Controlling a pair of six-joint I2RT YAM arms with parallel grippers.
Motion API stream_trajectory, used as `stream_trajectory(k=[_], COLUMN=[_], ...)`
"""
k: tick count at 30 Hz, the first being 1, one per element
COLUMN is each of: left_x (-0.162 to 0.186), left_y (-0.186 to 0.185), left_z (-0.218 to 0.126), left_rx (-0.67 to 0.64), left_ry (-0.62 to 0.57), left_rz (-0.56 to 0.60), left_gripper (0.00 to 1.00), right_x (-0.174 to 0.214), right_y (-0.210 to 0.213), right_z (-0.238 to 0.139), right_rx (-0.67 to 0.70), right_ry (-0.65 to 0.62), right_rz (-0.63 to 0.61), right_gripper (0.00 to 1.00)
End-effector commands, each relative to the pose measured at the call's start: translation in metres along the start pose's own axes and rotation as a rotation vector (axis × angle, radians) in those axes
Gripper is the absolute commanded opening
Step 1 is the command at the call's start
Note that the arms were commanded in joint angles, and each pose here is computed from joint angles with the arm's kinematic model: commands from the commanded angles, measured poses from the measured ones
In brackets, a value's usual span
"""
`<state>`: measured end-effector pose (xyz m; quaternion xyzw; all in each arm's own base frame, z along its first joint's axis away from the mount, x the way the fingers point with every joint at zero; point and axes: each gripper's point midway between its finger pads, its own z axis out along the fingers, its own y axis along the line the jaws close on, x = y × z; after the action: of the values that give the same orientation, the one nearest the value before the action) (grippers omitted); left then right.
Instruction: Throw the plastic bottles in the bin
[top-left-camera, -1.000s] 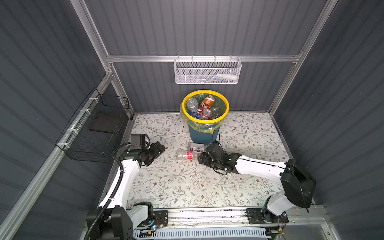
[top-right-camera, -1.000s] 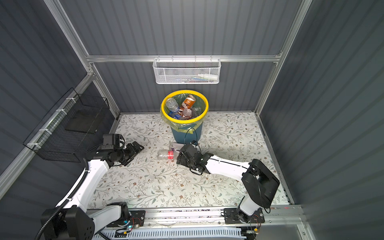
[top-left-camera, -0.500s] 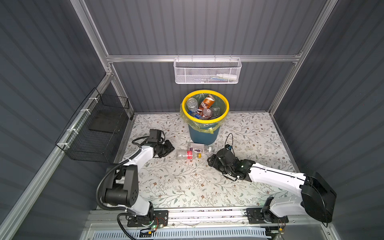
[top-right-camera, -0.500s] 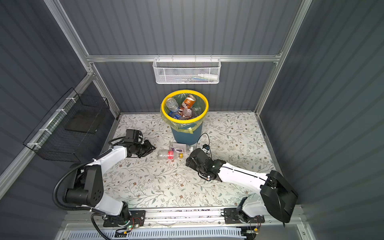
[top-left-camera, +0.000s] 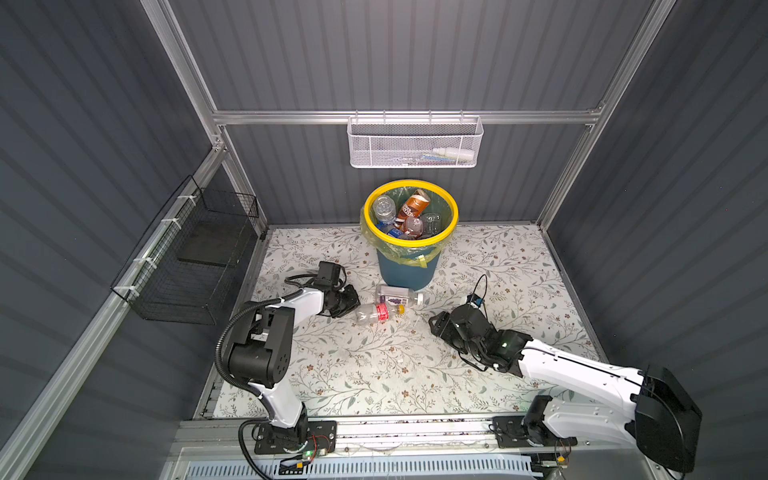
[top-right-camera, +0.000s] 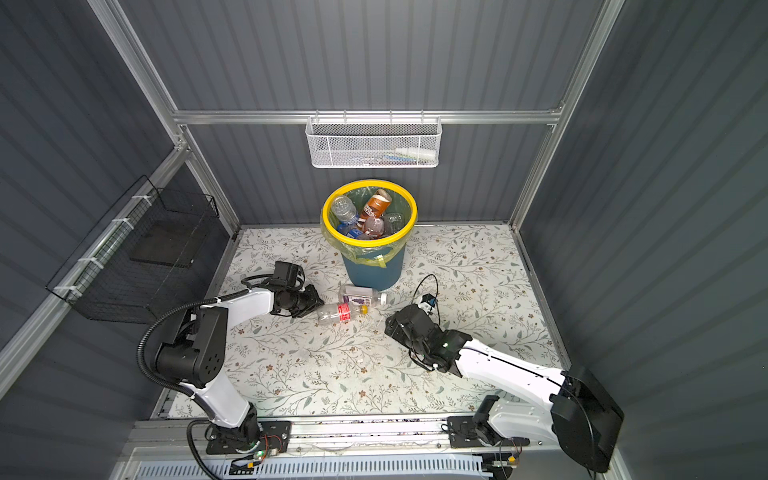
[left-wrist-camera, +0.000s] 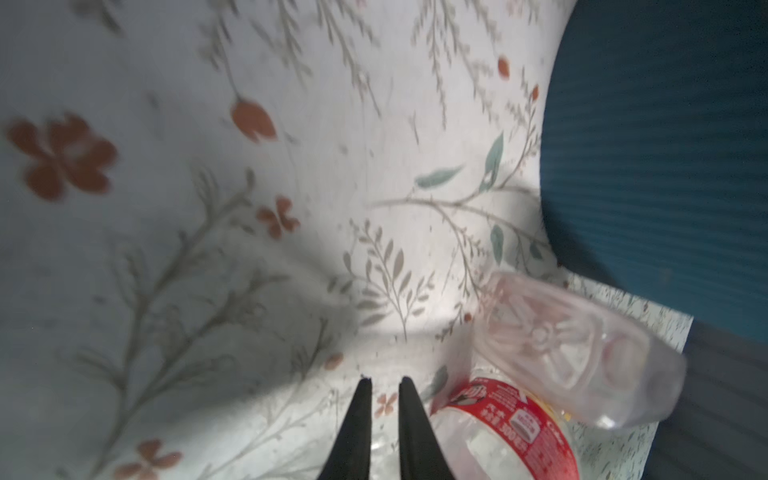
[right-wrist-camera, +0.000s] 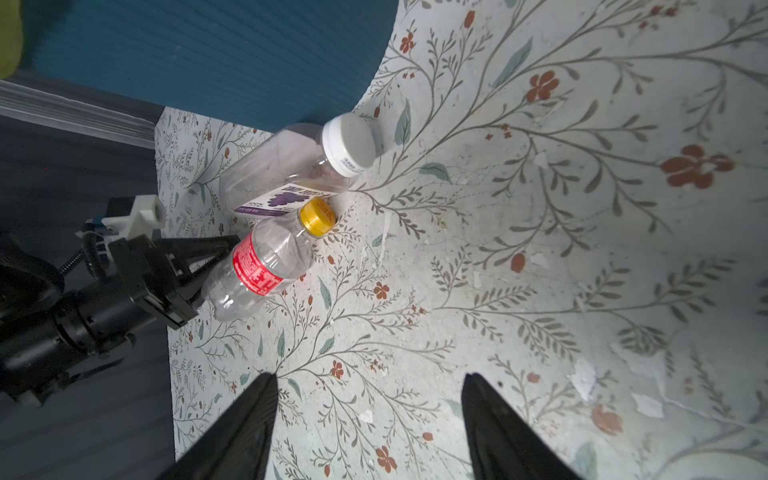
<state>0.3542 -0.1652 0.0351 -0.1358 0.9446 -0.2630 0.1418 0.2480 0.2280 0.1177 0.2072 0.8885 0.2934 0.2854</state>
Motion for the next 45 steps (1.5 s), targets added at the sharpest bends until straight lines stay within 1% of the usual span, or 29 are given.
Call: stream_trajectory(k=[1,4,7,8,11,13,18,21,23,26,31,36,41,45], left_x=[0.036,0.063,0.086,0.092,0.103,0.102,0.084,0.075,0.069,0.061,0.049,0.045,0.043,0.043], left_y=[0.001,0.0,-0.008,-0.013,-0.028,-0.03,-0.027,-0.019,-0.013,-0.004,0.002,0.002,0.001,0.002], left_z=[-0.002,-0.005,-0.009,-0.009,-0.009,-0.013,-0.041,-0.053,-0.062,-0.076,-0.096,-0.105,-0.112,-0.118], left_rx=[-0.018,-0.02,-0.014,-0.004,0.021,0.018,-0.044,-0.051,-0.055,-0.059,-0.075,-0.077,-0.074,-0.08], left_ry=[0.059,0.086,0.099,0.104,0.107,0.099,0.019,0.001,-0.017,-0.045,-0.1,-0.127,-0.146,-0.16], left_rz=[0.039,0.038,0.055,0.06,0.071,0.07,0.102,0.076,0.062,0.035,0.023,0.021,0.026,0.03], left_gripper=[0.16,0.16,0.19,0.2,0.29,0.34,0.45,0.46,0.47,0.51,0.67,0.78,0.82,0.83], right_x=[-0.003,0.002,0.011,0.015,0.026,0.032,0.048,0.044,0.039,0.036,0.04,0.042,0.041,0.049], right_y=[-0.005,-0.005,-0.004,-0.002,0.005,0.018,0.046,0.047,0.047,0.047,0.052,0.067,0.08,0.079], right_z=[0.0,0.003,0.009,0.012,0.021,0.027,0.04,0.043,0.043,0.042,0.05,0.069,0.089,0.108], right_rx=[0.009,0.011,0.013,0.011,-0.005,-0.032,-0.024,0.01,0.024,0.051,0.065,0.051,0.048,0.071], right_ry=[-0.007,0.023,0.071,0.091,0.154,0.201,0.322,0.312,0.293,0.285,0.287,0.286,0.274,0.292], right_rz=[0.018,0.023,0.026,0.028,0.013,-0.032,-0.229,-0.3,-0.315,-0.281,-0.129,-0.038,-0.001,0.027], right_gripper=[0.72,0.75,0.78,0.78,0.79,0.79,0.81,0.82,0.84,0.87,0.89,0.91,0.92,0.91])
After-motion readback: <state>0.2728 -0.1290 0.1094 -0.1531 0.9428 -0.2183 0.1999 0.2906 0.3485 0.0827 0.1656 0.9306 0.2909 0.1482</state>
